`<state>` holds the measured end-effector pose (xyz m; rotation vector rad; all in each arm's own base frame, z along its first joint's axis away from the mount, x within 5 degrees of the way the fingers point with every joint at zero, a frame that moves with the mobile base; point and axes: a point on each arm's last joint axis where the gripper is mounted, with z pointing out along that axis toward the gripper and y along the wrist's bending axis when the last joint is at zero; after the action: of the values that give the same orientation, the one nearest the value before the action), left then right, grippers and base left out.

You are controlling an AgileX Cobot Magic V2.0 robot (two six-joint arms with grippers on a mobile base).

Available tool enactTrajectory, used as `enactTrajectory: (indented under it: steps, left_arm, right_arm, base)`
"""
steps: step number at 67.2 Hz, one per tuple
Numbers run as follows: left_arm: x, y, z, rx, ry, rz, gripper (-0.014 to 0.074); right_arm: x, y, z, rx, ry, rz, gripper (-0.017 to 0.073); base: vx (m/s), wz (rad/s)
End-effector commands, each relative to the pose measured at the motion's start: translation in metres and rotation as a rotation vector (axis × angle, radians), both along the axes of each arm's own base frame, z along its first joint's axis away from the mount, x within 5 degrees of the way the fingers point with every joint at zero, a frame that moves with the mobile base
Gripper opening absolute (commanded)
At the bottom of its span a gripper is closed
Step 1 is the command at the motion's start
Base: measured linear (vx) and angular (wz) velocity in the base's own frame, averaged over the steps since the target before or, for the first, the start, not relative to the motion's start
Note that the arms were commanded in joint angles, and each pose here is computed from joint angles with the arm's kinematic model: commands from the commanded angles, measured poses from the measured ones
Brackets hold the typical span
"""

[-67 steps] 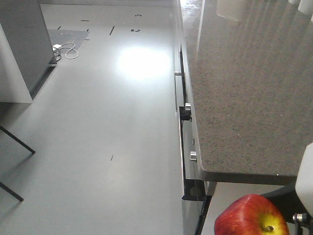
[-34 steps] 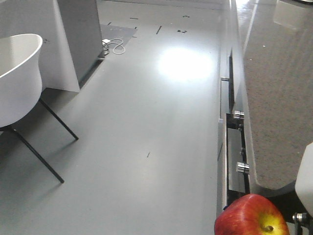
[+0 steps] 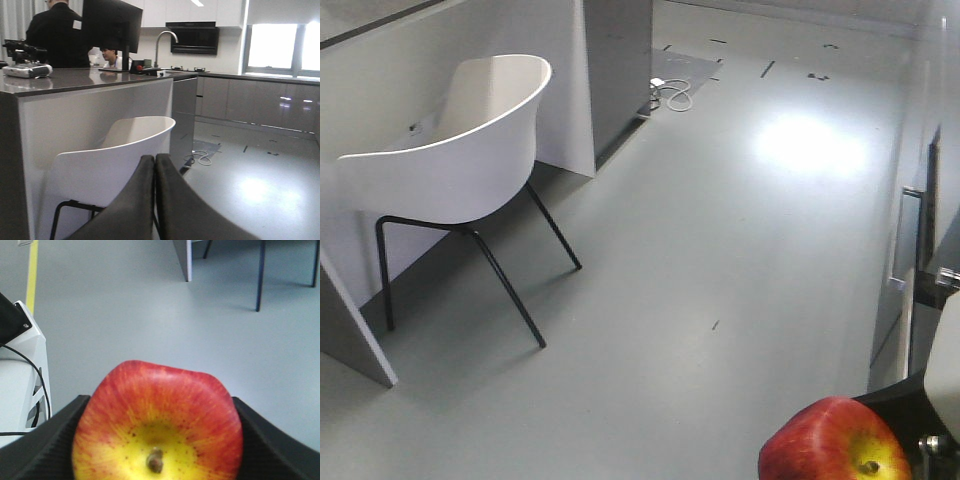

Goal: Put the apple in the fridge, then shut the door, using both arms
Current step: 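Drive the base away from the counter holding the apple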

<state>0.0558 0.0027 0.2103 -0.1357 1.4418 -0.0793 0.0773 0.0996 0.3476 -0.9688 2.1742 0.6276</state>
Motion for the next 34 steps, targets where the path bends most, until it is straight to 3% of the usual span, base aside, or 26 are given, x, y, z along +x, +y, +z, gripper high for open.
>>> enactTrajectory:
  steps: [1, 34]
  left_arm:
    - [-0.0033, 0.0005, 0.0119, -0.009, -0.098, 0.005, -0.0006]
    - [-0.0033, 0.0005, 0.0119, -0.009, -0.098, 0.005, -0.0006]
  right_arm:
    - [0.0017, 0.0012, 0.0132, 0.064, -0.065, -0.006, 0.0115]
    - [0.0017, 0.0012, 0.0132, 0.064, -0.065, -0.006, 0.0115]
  base:
    - [0.01, 0.47]
    - [0.01, 0.40]
